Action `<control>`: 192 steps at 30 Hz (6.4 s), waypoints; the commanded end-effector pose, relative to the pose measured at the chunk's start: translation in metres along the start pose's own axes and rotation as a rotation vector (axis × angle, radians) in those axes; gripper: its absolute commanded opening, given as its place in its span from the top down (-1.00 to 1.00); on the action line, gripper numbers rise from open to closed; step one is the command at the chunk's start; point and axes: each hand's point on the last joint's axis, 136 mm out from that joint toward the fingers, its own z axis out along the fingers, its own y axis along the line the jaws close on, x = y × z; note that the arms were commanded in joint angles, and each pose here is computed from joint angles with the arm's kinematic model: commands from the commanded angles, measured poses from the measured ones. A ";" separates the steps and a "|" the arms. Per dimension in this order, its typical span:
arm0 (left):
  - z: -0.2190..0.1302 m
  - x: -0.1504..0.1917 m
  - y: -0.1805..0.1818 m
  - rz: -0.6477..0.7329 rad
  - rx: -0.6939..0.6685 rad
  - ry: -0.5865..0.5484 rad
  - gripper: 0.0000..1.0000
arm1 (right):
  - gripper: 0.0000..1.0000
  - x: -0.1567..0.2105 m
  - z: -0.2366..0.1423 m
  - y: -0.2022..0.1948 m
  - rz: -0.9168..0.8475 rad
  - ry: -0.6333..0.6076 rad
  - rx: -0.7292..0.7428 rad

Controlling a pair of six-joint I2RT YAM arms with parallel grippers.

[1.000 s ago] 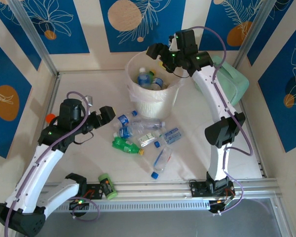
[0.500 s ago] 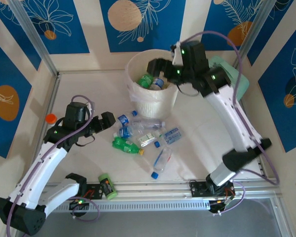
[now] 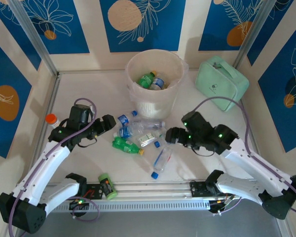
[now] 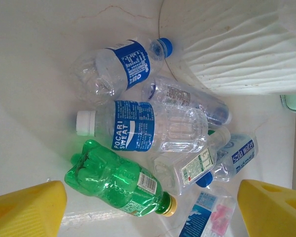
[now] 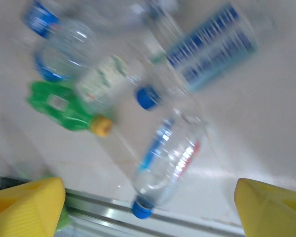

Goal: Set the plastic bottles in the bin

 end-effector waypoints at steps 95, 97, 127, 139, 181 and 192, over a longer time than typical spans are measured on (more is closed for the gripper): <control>-0.070 0.069 -0.210 0.546 0.701 0.053 -0.86 | 0.03 -0.067 -0.080 0.130 0.067 -0.211 -0.421; -0.064 0.073 -0.211 0.564 0.685 0.061 -0.85 | 0.03 -0.068 -0.081 0.130 0.078 -0.207 -0.432; -0.038 0.101 -0.220 0.784 0.561 0.052 -0.30 | 0.04 -0.060 -0.064 0.145 0.110 -0.106 -0.469; -0.039 0.087 -0.210 0.780 0.492 -0.014 -0.11 | -0.66 -0.074 -0.079 0.112 0.135 -0.199 -0.373; 0.050 -0.153 -0.282 0.601 0.178 -0.192 -0.11 | -0.76 -0.063 -0.074 -0.026 0.409 -0.209 -0.172; 0.064 -0.161 -0.270 0.581 0.144 -0.183 -0.51 | -0.77 -0.066 -0.071 -0.023 0.405 -0.190 -0.166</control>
